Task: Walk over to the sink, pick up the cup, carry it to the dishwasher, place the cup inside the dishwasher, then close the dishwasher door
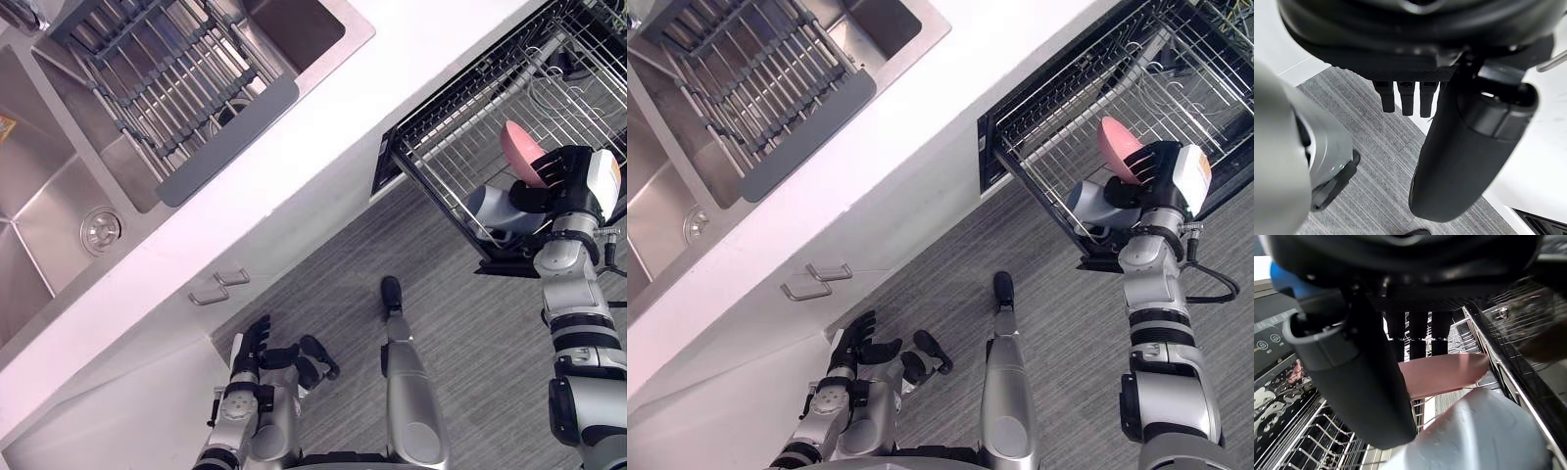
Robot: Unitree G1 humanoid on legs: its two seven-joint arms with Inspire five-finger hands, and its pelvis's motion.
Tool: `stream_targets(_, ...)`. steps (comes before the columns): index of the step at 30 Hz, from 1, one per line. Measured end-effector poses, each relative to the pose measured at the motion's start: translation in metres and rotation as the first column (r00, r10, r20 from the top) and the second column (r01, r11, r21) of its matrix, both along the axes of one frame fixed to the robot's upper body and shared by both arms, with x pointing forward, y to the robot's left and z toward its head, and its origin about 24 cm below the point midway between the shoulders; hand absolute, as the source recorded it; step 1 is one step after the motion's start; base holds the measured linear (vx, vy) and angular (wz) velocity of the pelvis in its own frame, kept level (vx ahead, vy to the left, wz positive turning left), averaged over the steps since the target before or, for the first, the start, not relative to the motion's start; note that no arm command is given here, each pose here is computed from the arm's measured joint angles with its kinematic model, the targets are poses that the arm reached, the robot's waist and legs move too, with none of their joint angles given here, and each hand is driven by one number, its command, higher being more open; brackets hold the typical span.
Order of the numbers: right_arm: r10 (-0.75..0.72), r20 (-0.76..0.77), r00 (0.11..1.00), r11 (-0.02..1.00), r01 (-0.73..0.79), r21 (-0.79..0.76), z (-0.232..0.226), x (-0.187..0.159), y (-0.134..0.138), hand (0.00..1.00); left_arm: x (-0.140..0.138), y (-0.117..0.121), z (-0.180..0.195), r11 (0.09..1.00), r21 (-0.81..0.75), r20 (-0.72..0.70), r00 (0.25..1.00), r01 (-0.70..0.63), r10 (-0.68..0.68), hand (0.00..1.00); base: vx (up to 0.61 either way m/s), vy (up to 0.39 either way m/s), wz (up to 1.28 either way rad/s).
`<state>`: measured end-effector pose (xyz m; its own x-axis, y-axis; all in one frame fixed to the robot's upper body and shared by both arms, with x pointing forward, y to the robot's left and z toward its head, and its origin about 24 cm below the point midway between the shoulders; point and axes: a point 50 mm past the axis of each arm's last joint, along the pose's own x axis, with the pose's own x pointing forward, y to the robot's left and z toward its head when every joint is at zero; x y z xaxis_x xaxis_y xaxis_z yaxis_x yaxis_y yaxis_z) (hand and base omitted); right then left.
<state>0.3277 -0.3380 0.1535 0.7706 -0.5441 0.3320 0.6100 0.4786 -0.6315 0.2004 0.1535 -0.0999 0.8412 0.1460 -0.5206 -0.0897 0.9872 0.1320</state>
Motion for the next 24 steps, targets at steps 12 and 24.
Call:
stream_targets(12, 0.0, 0.31, 0.951, 0.991, -0.04, 0.125, 0.014, -0.042, 0.017, 0.9, 0.005, -0.003, 0.004, 1.0, -0.007, 0.013, 1.0, 0.001, -0.001, 0.9, -0.03, -0.035, 0.11)
stream_targets(24, -0.298, 0.316, 0.901, 0.843, 0.092, 0.53, -0.074, -0.154, 0.015, 0.9, -0.018, 0.013, -0.01, 0.998, 0.011, -0.086, 0.994, -0.065, 0.066, 0.9, 0.03, -0.015, -0.04)
